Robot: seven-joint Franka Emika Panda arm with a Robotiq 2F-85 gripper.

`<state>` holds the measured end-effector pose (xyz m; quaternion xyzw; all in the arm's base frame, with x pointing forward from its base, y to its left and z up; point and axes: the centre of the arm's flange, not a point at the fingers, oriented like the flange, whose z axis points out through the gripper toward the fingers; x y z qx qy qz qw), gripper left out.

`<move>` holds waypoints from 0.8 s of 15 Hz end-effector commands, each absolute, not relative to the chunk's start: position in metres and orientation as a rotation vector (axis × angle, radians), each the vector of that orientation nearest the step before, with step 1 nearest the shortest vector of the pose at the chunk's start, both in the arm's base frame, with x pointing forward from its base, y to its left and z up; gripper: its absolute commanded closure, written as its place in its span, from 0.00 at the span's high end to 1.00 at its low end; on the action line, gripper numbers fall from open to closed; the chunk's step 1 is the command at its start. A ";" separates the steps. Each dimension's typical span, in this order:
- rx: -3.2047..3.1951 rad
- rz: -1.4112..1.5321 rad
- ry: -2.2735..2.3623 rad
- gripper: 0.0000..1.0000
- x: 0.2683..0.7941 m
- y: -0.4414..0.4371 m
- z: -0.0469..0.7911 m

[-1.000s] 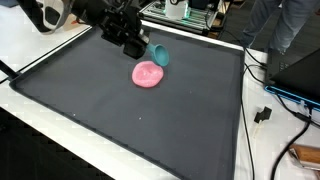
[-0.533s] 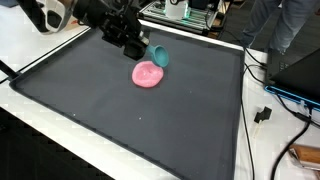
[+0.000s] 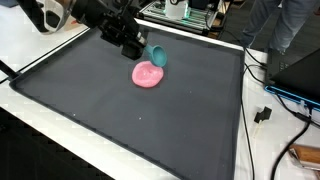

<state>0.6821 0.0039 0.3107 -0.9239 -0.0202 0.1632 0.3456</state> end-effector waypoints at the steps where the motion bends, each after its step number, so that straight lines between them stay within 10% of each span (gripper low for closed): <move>1: -2.451 0.447 -0.009 0.25 0.678 0.002 0.319; 12: -2.694 0.404 0.075 0.25 0.671 0.007 0.352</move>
